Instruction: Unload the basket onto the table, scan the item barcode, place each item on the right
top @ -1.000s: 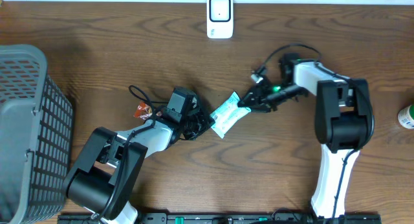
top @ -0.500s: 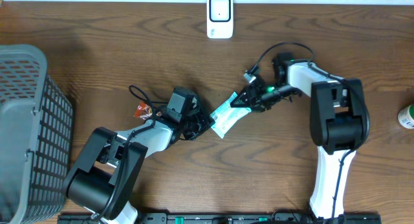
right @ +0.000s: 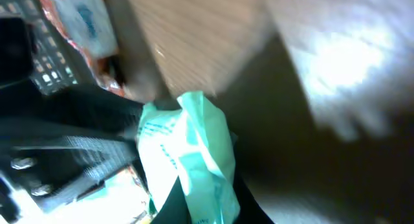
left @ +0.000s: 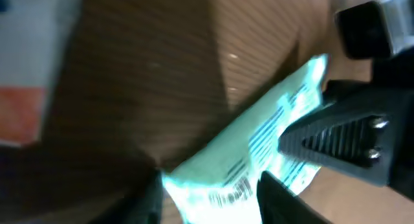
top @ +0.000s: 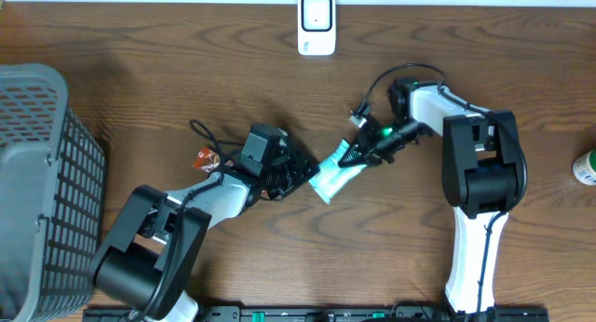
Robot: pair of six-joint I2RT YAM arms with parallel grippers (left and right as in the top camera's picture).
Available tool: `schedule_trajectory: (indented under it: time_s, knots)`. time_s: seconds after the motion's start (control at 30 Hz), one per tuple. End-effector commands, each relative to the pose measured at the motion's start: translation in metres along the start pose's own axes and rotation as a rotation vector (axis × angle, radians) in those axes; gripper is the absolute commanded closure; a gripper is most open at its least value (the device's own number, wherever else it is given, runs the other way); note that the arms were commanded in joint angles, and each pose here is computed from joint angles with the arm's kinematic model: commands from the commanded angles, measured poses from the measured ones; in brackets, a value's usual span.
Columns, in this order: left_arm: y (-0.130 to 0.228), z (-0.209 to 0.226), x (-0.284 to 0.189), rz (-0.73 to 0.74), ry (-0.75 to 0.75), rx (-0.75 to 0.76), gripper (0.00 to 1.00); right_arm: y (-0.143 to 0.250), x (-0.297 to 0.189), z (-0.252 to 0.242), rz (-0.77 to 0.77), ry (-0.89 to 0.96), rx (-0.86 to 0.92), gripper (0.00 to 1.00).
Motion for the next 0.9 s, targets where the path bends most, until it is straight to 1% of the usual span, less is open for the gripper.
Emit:
schedule_trajectory:
  time_s: [0.0, 0.07, 0.13, 0.23, 0.4, 0.5, 0.53, 0.57, 0.67, 0.7, 0.87]
  knots:
    - [-0.014, -0.027, -0.022, -0.097, 0.044, 0.143, 0.36, 0.0, -0.017, 0.0, 0.002, 0.056, -0.065, 0.99]
    - [-0.026, -0.047, -0.048, -0.208, 0.043, 0.245, 0.31, 0.003, -0.033, 0.017, -0.027, 0.034, -0.084, 0.99]
    - [-0.037, -0.062, -0.081, -0.329, -0.015, 0.328, 0.25, 0.008, -0.05, 0.032, -0.062, 0.023, -0.109, 0.99]
    - [-0.042, -0.071, -0.131, -0.474, -0.114, 0.373, 0.23, 0.02, -0.072, 0.059, -0.118, -0.018, -0.162, 0.99]
    - [-0.026, -0.076, -0.201, -0.652, -0.211, 0.437, 0.22, 0.047, -0.102, 0.102, -0.211, -0.039, -0.294, 0.99]
    - [-0.015, -0.075, -0.232, -0.758, -0.268, 0.434, 0.21, 0.061, -0.123, 0.13, -0.322, 0.001, -0.443, 0.98]
    - [-0.012, -0.074, -0.24, -0.79, -0.284, 0.429, 0.18, 0.063, -0.129, 0.138, -0.371, 0.052, -0.5, 0.99]
    - [-0.009, -0.073, -0.247, -0.818, -0.297, 0.423, 0.17, 0.063, -0.136, 0.144, -0.429, 0.123, -0.539, 0.98]
    - [-0.002, -0.074, -0.262, -0.872, -0.302, 0.418, 0.17, 0.05, -0.154, 0.159, -0.664, 0.408, -0.559, 0.98]
    - [0.0, -0.074, -0.263, -0.876, -0.299, 0.419, 0.17, 0.046, -0.158, 0.164, -0.727, 0.475, -0.567, 0.98]
    - [0.004, -0.069, -0.263, -0.853, -0.317, 0.414, 0.17, 0.017, -0.164, 0.2, -1.024, 0.706, -0.67, 0.98]
Point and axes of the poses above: each gripper's point midway between its finger pads, its own x axis out along the fingers, its own z axis along the line the jaws close on, y = z × x, the point moved 8 cm from there along -x, back along the fingers, and after that the axes turned 8 degrees about x, right-handed, at the moved point
